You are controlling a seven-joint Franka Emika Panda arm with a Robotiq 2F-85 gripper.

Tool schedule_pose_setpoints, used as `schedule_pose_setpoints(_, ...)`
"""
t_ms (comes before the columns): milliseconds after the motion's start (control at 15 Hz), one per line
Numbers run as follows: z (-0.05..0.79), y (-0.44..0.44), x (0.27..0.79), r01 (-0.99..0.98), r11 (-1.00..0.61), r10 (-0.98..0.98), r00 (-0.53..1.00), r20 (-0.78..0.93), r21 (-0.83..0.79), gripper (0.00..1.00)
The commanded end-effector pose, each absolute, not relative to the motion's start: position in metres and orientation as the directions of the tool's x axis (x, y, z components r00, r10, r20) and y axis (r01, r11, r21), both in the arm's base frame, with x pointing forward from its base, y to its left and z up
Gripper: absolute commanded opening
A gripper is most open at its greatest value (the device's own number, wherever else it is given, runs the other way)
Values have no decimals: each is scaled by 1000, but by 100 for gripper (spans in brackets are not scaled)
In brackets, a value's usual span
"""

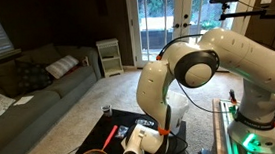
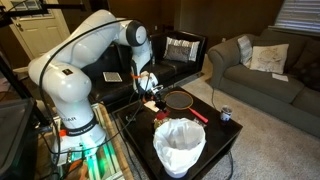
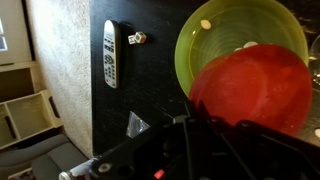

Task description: Pour the contents from the red bowl onto the yellow plate.

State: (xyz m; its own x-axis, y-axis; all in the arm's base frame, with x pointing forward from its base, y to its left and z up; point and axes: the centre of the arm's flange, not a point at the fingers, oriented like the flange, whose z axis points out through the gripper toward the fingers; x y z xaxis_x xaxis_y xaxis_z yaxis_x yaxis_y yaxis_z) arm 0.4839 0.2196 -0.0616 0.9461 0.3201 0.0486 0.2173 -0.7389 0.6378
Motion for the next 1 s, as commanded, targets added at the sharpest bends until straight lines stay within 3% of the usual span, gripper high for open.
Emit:
schedule_pose_setpoints(0, -45, 212, 468, 257, -790, 368, 925, 95, 557, 1)
schedule_pose_setpoints(933, -56, 243, 447, 687, -656, 721, 693, -10, 313, 1)
